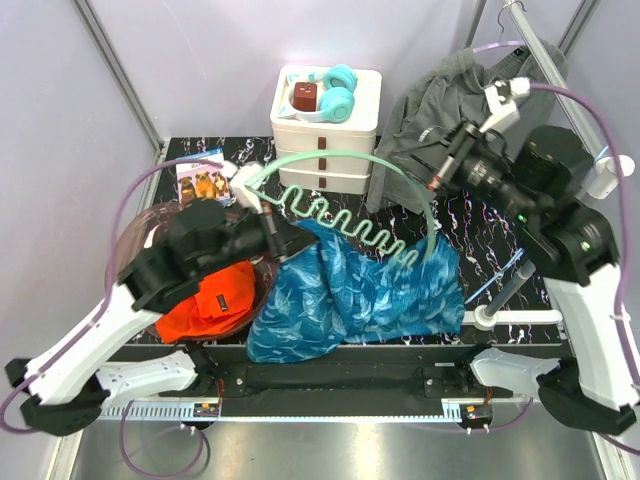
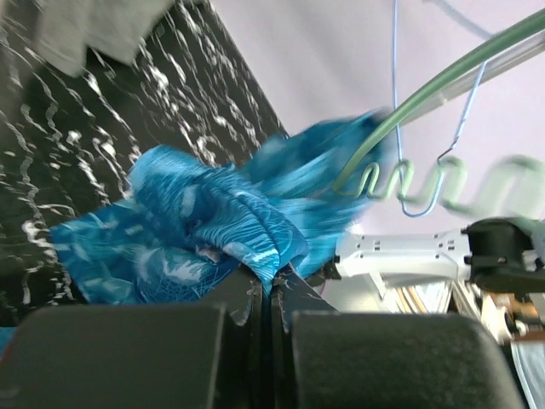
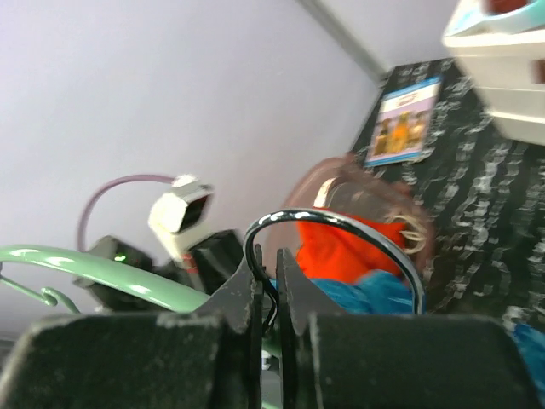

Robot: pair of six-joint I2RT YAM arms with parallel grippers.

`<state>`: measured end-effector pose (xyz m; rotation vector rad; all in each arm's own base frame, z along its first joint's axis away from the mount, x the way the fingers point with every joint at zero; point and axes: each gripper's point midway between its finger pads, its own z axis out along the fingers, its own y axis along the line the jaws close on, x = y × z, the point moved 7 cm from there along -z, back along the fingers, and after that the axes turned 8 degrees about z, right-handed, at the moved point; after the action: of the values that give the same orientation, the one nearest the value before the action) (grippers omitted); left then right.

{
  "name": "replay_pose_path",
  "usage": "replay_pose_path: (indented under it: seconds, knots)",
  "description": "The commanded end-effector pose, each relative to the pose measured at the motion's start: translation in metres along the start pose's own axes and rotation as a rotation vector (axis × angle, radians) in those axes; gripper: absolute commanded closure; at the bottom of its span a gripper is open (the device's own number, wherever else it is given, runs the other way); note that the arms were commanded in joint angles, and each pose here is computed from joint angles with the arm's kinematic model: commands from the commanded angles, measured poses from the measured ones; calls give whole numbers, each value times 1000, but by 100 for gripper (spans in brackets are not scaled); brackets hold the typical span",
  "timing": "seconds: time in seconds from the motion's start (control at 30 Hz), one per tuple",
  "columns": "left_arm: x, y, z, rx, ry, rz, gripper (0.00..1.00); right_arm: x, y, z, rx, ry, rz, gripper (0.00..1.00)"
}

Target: Remove the shorts from the hanger

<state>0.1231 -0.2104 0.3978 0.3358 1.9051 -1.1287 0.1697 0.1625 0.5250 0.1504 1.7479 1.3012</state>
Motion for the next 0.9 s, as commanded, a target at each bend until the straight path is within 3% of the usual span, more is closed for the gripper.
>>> replay_pose_path:
  seconds: [0.0,0.23,0.47,0.63,0.7,0.73,0.87]
  knots:
    - [-31,-30,5,150,-73,34,100,-13,55,-4,-301,37,58,100]
    - [-50,-13,5,70,-101,53,100,-28,76,-18,-337,-31,56,100]
    - [-98,-13,-44,-105,-189,231,100,-32,74,-48,-267,-121,16,100]
    - [-166,-42,-101,-207,-476,390,100,-28,66,-64,-204,-132,-17,100]
    - [-181,-41,-100,-268,-489,450,100,-26,64,-71,-190,-143,-15,100]
    - [-198,-56,-125,-265,-584,472,100,-26,65,-74,-187,-144,-13,100]
    - [-223,-56,-132,-355,-686,565,100,-22,64,-84,-166,-130,-18,100]
